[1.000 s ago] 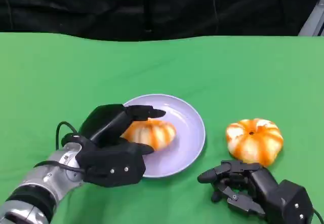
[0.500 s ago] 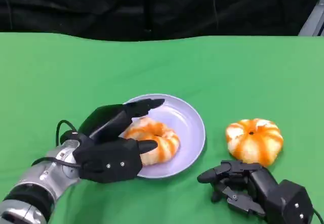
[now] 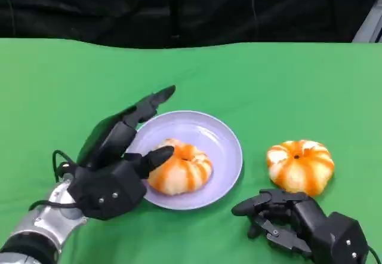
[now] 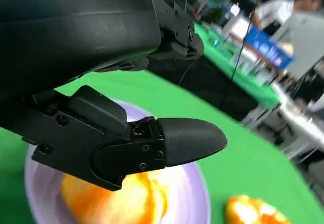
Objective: Grasp the bread from the table and place it into the plate.
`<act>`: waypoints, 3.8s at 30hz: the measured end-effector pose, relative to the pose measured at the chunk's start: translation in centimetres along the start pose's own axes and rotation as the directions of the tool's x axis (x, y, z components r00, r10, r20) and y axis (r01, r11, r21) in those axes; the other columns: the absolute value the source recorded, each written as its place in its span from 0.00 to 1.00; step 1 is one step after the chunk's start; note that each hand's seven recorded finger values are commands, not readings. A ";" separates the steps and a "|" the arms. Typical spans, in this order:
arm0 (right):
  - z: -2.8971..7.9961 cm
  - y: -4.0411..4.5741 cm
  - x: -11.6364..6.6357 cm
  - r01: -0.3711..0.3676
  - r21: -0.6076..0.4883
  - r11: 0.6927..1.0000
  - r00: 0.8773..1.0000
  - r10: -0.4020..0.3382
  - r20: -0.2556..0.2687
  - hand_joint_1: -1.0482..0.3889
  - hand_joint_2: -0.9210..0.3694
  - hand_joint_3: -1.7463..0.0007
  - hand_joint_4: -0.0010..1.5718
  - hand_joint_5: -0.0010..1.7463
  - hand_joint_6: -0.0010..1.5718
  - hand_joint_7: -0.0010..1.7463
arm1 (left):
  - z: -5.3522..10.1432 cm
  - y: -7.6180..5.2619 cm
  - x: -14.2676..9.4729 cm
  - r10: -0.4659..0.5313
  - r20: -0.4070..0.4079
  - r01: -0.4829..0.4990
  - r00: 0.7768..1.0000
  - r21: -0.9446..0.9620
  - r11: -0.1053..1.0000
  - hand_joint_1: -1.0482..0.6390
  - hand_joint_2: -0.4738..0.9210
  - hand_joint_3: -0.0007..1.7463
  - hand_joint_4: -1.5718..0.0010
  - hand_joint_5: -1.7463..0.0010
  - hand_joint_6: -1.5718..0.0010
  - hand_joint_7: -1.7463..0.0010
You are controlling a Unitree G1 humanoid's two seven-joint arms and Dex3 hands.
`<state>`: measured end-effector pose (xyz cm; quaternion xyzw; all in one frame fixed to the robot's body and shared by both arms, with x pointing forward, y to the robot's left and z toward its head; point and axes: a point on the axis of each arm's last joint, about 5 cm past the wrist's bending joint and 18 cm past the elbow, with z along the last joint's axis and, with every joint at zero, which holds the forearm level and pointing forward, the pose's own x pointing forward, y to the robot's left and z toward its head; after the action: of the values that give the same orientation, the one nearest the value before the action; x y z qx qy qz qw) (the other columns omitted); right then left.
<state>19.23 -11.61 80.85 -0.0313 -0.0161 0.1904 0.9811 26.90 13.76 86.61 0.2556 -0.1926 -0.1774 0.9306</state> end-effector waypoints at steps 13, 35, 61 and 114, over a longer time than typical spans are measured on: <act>0.0 0.03 0.0 -0.002 0.000 1.000 1.000 0.002 0.000 0.73 0.00 0.78 0.50 0.70 0.70 0.22 | -0.3 1.0 -1.8 0.126 0.013 -0.117 0.992 -0.280 0.953 0.12 1.00 0.38 0.81 1.00 0.85 1.00; 0.0 -0.12 -0.1 -0.004 0.001 1.000 1.000 0.004 -0.003 0.72 0.00 0.78 0.51 0.70 0.70 0.21 | -1.5 0.9 -6.1 0.318 -0.050 -0.302 0.947 -0.481 0.823 0.16 1.00 0.29 0.70 0.98 0.79 0.99; -0.2 -1.27 -1.2 -0.017 0.006 1.000 1.000 0.017 -0.001 0.70 0.00 0.77 0.51 0.68 0.71 0.20 | -2.4 -1.0 -8.9 0.316 -0.170 -0.355 0.933 -0.557 0.751 0.17 1.00 0.28 0.66 0.99 0.76 0.99; -0.3 -1.55 -1.7 -0.023 -0.003 1.000 1.000 0.023 -0.003 0.69 0.00 0.77 0.50 0.68 0.69 0.21 | -2.7 -3.1 -11.6 0.261 -0.329 -0.378 0.908 -0.369 0.849 0.68 0.82 0.54 0.36 0.49 0.22 0.69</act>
<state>18.24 -13.70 80.65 -0.0334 -0.0144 0.2017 0.9788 17.40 17.37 79.69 0.0327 -0.0627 -0.0204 0.9973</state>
